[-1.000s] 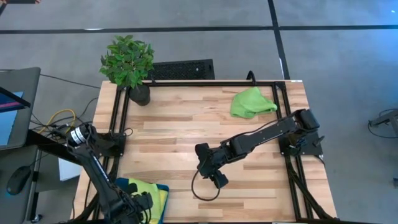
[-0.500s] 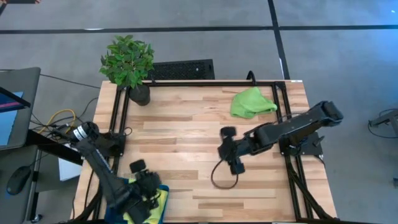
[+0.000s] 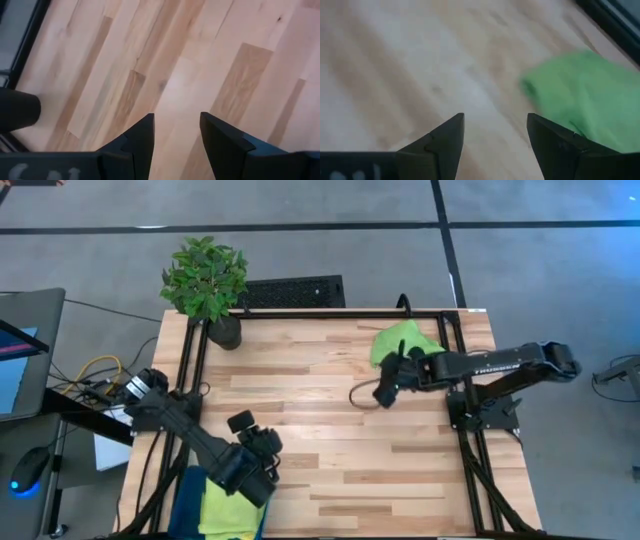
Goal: Fold microfiber towels
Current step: Fold the green microfiber towel
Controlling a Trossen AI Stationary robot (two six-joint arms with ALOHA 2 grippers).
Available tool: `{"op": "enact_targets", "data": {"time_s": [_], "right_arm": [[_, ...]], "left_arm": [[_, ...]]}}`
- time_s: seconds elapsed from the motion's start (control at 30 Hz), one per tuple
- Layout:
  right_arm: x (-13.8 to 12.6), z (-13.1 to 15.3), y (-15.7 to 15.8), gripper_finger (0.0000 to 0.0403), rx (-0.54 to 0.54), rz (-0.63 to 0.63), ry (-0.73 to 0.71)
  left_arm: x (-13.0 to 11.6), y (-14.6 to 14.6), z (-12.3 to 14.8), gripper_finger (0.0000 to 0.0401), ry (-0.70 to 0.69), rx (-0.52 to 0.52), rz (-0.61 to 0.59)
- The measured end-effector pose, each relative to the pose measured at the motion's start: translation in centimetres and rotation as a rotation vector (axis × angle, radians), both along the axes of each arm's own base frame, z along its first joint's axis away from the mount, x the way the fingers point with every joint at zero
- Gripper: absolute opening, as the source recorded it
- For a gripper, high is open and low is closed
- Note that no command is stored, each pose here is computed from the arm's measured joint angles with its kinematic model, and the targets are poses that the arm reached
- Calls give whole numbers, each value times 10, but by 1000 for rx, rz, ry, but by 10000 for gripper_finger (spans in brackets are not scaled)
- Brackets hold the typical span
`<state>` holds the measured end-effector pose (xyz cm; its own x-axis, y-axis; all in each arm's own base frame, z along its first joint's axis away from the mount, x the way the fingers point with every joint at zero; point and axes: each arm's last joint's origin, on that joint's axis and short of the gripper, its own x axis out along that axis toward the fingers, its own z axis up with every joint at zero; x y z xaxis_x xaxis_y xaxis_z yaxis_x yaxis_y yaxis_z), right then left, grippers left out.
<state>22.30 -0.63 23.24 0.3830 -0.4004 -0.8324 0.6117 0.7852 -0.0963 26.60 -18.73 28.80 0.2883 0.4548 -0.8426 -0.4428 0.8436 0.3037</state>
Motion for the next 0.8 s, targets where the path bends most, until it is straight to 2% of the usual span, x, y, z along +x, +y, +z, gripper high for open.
{"op": "enact_targets", "data": {"time_s": [0.13, 0.37, 0.53, 0.8], "right_arm": [[-3, -15, -31, 240, 35, -225, 17], [-3, -48, -81, 240, 58, -434, 178], [0, -71, -97, 240, 136, -410, 282], [8, -98, -102, 240, 168, -326, 386]], "left_arm": [[5, 7, 0, 151, 5, 2, 18], [10, 14, 0, 151, -21, 31, 46], [11, 17, 1, 151, -69, 69, 78], [12, 19, 2, 151, -69, 80, 78]]}}
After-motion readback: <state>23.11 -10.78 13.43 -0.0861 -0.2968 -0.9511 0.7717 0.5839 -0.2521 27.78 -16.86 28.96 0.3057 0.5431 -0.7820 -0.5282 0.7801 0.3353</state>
